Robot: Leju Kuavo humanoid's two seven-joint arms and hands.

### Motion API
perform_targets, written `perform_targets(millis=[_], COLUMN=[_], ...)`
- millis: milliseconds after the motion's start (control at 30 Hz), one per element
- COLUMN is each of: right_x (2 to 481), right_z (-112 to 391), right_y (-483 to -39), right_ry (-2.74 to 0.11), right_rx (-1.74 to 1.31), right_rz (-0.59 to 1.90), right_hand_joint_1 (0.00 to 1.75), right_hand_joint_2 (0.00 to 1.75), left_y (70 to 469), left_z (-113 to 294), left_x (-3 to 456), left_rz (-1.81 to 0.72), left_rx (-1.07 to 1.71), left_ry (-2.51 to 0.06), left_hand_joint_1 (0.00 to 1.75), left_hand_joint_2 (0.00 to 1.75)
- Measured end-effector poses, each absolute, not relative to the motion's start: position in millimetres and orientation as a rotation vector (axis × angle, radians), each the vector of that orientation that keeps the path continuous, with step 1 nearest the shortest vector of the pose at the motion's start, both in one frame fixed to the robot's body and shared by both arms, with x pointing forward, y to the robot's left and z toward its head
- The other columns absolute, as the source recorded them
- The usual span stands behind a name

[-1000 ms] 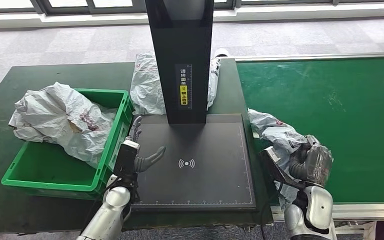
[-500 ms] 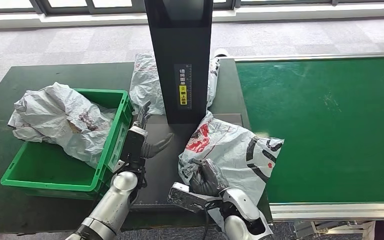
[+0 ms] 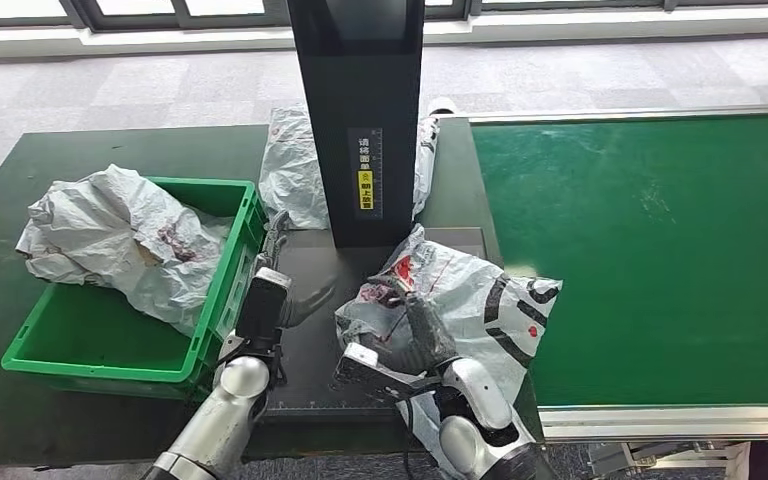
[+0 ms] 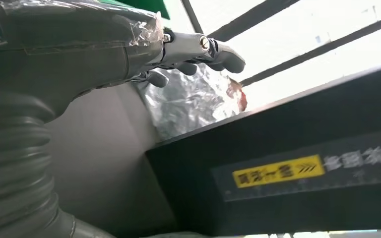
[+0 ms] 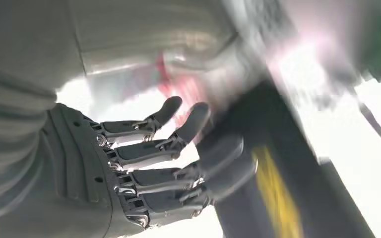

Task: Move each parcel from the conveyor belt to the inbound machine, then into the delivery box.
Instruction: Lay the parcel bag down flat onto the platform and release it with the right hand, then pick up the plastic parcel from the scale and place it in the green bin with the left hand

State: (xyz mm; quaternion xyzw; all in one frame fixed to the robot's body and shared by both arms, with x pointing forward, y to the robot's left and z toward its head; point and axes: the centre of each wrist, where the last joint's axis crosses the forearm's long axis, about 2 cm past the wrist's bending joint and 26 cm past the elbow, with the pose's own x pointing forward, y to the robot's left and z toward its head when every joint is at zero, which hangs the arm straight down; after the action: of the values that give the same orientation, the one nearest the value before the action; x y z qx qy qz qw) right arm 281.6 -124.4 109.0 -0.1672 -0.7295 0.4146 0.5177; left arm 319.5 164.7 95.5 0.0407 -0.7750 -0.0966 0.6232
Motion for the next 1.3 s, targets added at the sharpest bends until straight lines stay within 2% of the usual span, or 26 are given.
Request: perform_targets(millis=[133,400,500,600,733,867,1067,1300], right_x=[290.7,288.9,288.7,291.1,290.7,284.8,276.6,258.4], right_z=[135.6,148.6,151.6,153.2,148.8,141.3,136.5,133.0], right_y=[-145.0,-172.4,-179.3,-190.2,-201.5,-205.4,-208.7,-213.9], right_ry=[-1.927,-2.102,-2.130,-2.130,-2.084,-2.052,-2.030,-1.996], right_rx=[-0.441,-0.447,-0.438,-0.444,-0.448,-0.446,-0.455,-0.468], right_rz=[0.758,0.345,0.203,0.091,0.056,0.055,0.039,0.011], right_hand_joint_1=[0.00,0.00,0.00,0.00,0.00,0.00,0.00,0.00], right_hand_joint_2=[1.75,1.75,1.75,1.75,1.75,1.75,1.75,1.75], left_y=[167.4,164.4,158.5,149.6,141.9,140.1,140.9,137.9], left_z=[88.9,85.9,80.7,70.0,51.8,47.5,50.2,58.9], left_x=[311.5,309.8,308.4,307.0,302.6,306.9,316.5,318.3], left_rz=[-0.286,-0.431,-0.598,-0.890,-1.186,-1.317,-1.428,-1.337], left_rx=[0.078,0.015,-0.027,-0.068,-0.093,-0.111,-0.009,0.213], left_ry=[-1.761,-1.770,-1.740,-1.644,-1.510,-1.460,-1.393,-1.508], left_hand_joint_1=[0.00,0.00,0.00,0.00,0.00,1.75,1.75,1.75], left_hand_joint_2=[1.75,1.75,1.75,1.75,1.75,1.75,1.75,1.75])
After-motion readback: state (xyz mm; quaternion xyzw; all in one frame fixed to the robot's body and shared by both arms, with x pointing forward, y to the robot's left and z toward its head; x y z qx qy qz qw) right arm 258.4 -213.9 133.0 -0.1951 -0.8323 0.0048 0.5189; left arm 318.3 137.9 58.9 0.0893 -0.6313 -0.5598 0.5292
